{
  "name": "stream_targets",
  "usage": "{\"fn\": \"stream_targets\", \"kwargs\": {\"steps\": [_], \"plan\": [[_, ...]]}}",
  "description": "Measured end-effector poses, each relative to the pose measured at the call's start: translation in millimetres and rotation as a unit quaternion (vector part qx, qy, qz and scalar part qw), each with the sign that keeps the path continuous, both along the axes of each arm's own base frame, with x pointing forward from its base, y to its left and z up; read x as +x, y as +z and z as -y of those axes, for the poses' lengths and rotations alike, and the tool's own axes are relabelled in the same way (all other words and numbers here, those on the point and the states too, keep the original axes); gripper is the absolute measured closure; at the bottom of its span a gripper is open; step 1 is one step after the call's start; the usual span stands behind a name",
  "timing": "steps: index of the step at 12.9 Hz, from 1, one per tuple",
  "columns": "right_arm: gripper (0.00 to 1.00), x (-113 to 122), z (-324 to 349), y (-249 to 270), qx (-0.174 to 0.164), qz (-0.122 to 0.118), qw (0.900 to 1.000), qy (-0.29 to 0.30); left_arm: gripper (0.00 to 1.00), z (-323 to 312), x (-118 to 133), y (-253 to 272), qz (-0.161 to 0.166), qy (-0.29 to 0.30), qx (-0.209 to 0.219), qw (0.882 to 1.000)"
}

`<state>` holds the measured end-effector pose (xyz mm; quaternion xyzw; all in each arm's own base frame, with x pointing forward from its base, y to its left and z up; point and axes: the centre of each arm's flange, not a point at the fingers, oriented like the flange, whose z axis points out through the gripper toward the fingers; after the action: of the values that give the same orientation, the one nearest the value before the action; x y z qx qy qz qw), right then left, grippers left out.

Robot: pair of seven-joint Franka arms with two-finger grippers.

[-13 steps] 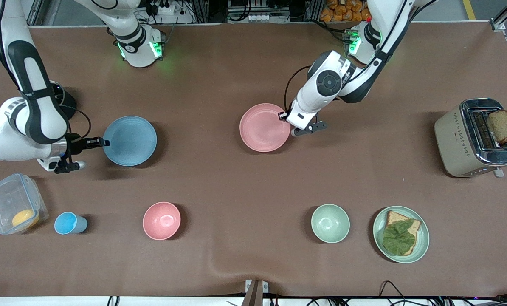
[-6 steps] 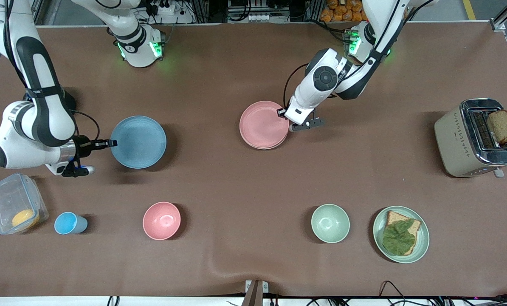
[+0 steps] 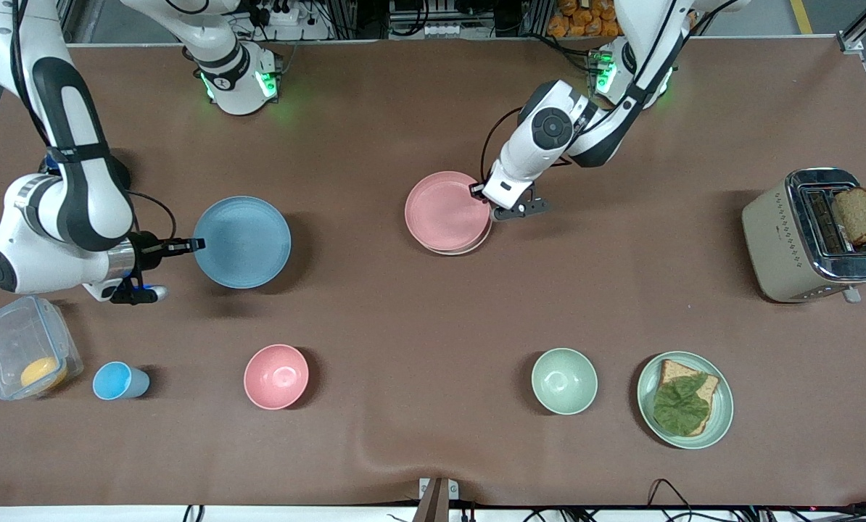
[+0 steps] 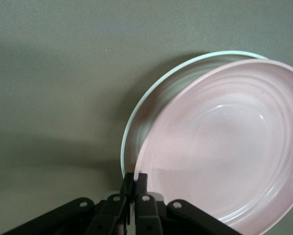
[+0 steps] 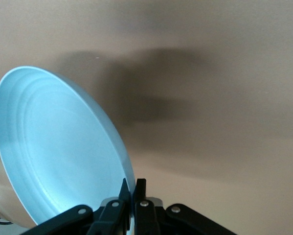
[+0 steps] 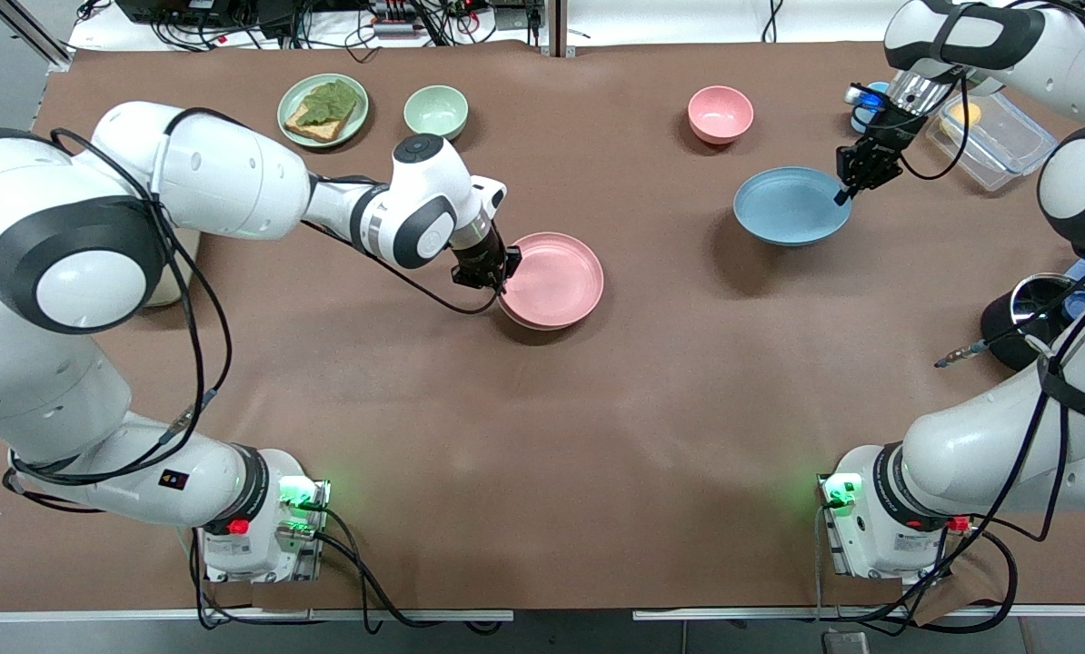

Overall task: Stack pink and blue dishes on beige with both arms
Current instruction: 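Settle the pink plate on the beige plate while the right gripper lifts the blue plate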

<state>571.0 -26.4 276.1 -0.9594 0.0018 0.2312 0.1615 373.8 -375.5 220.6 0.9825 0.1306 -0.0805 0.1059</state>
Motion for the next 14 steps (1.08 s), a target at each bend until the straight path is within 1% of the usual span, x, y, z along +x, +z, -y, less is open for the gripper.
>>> {"fn": "stream_targets", "kwargs": {"steps": [4, 8, 10, 12, 14], "plan": [[0.95, 5, -25, 9, -0.011, -0.01, 1.0, -0.001, 0.95, -4, -1, -5, -0.002, 0.003, 0.002, 1.0], [0.95, 7, -31, 14, -0.015, -0.013, 1.0, -0.003, 0.95, -5, 0, -15, -0.001, 0.009, -0.003, 1.0], [0.95, 9, -35, 17, -0.016, -0.014, 1.0, -0.004, 0.91, -6, 3, -18, -0.002, 0.012, -0.003, 1.0], [0.95, 9, -41, 18, -0.016, -0.014, 1.0, 0.0, 0.7, -6, 10, -14, 0.004, 0.017, -0.008, 1.0], [0.95, 9, -49, 18, -0.011, -0.014, 1.0, 0.0, 0.47, -7, 27, 2, 0.021, 0.028, -0.019, 0.999]]}}
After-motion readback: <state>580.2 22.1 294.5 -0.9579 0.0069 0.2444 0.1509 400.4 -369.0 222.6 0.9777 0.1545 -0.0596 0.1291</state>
